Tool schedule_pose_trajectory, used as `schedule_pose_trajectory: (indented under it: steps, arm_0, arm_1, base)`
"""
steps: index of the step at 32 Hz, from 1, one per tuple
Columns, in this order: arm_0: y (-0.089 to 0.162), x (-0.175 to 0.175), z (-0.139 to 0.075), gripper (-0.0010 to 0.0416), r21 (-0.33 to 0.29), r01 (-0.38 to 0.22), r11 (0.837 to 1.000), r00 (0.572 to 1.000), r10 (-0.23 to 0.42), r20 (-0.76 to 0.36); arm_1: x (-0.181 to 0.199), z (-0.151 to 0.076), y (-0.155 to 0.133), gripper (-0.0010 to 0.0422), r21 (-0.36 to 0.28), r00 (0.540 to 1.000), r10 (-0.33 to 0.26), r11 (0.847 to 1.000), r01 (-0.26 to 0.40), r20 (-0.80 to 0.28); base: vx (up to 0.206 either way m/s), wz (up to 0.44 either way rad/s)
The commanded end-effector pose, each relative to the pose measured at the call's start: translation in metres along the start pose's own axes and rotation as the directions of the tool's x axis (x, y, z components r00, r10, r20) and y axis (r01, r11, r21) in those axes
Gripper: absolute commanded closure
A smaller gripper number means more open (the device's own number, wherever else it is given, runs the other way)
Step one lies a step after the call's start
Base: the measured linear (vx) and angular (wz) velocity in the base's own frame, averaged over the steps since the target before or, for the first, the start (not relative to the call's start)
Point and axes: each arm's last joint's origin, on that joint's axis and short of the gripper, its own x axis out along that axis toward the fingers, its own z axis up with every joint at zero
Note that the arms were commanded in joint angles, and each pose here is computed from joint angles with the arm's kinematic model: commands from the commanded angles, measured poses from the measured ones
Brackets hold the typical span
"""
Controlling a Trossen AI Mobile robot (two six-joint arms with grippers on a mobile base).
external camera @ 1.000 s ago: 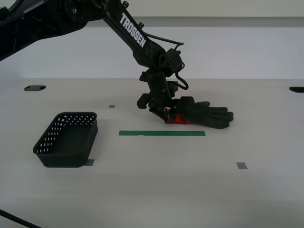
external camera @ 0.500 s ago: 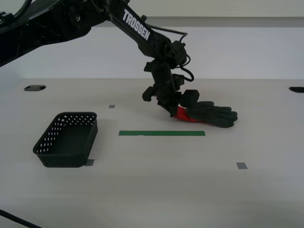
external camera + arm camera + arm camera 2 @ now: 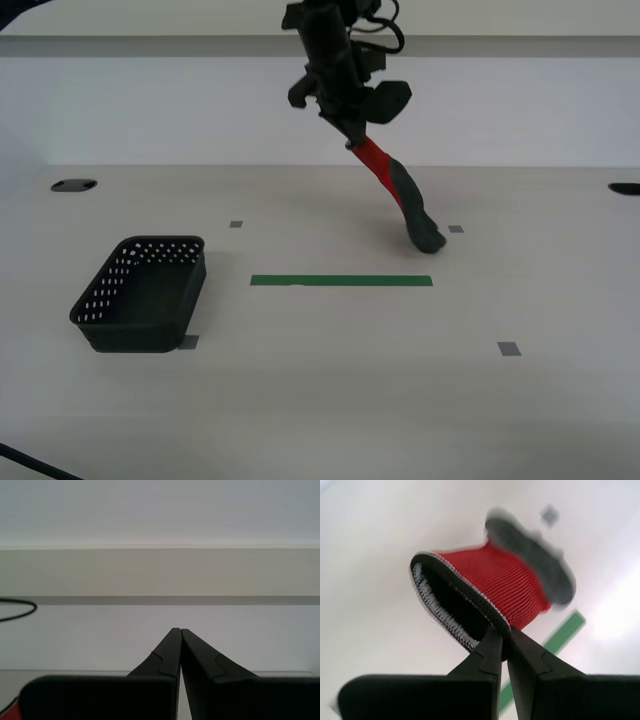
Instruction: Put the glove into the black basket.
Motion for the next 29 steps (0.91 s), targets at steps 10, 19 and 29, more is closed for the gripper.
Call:
schedule_pose_trajectory:
  steps: [10,19,29]
  arm_0:
    - [0.0,0.0,0.0,0.0405,0.0,0.003,1.0,1.0,-0.003,0.003]
    - [0.0,0.0,0.0,0.0405,0.0,0.003,1.0,1.0,-0.003,0.003]
    - [0.0,0.0,0.001,0.0405,0.0,0.002,1.0,1.0,-0.002,0.005]
  arm_1:
    - [-0.136,-0.004,0.062,0.0414,-0.069,0.997,0.072,0.995,-0.071,0.01]
    - [-0.223,-0.018,0.057,0.0414,-0.062,0.992,0.11,0.992,-0.106,0.067]
    - [-0.279,-0.107,0.069,0.0413,-0.184,0.961,0.268,0.95,-0.253,0.062]
  base:
    - [0.0,0.0]
    - [0.0,0.0]
    - [0.0,0.0]
